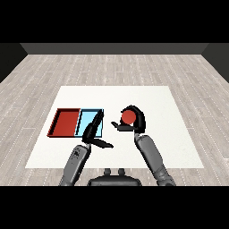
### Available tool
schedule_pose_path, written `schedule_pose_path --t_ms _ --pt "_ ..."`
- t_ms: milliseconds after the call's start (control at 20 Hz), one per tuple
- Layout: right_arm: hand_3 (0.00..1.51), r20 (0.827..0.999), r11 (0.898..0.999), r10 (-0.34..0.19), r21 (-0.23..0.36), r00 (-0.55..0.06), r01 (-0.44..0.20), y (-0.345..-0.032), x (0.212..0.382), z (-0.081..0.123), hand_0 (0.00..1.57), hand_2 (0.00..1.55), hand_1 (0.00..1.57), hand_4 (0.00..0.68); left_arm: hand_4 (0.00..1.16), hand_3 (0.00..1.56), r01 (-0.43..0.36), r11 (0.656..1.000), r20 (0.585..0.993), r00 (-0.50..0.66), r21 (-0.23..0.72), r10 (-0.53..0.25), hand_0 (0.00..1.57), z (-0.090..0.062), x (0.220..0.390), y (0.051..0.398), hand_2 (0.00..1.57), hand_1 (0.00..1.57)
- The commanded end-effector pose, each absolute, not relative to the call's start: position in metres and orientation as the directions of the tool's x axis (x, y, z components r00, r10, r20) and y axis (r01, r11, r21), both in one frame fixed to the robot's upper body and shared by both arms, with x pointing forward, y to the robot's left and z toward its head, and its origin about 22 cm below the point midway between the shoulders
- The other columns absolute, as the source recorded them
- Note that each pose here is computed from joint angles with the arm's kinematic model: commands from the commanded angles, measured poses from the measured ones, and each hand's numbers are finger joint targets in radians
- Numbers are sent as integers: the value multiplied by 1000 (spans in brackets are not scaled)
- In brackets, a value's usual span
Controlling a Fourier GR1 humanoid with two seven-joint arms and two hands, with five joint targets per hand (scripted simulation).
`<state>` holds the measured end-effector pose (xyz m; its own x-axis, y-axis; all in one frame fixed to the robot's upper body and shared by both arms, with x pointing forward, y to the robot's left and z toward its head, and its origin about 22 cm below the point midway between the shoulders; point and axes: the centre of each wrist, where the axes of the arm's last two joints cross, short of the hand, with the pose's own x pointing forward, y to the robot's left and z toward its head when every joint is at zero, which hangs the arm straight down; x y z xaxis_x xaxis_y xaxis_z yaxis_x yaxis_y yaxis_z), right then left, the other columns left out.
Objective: Pick the red can and put it in the red box
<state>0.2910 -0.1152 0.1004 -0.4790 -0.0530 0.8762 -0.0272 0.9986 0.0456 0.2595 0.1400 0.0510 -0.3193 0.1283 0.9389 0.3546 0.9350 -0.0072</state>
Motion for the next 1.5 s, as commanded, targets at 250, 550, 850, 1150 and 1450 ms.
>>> schedule_pose_path --t_ms 250,550,850,1150,1450 --pt "1412 867 999 -46 25 -496 -48 -105 285 95 1571 1476 1571 655 0 0 412 911 964 -225 -36 139 0 26 255 105 0 0" --pt "1418 864 997 -60 30 -501 -67 -93 290 88 1571 1482 1571 654 0 0 409 909 974 -165 -76 156 0 22 276 100 0 0" --pt "1412 857 995 -92 55 -507 -88 -98 273 101 1571 1476 1571 633 0 0 463 881 971 -153 -94 185 0 29 274 78 0 0" --pt "1412 851 991 -104 48 -515 -121 -78 269 97 1571 1479 1571 629 0 0 448 889 976 -134 -96 173 0 28 289 86 0 0" --pt "1408 841 991 -112 52 -530 -127 -72 280 115 1571 1478 1571 657 0 0 476 873 969 -151 -102 195 0 14 269 54 0 0"
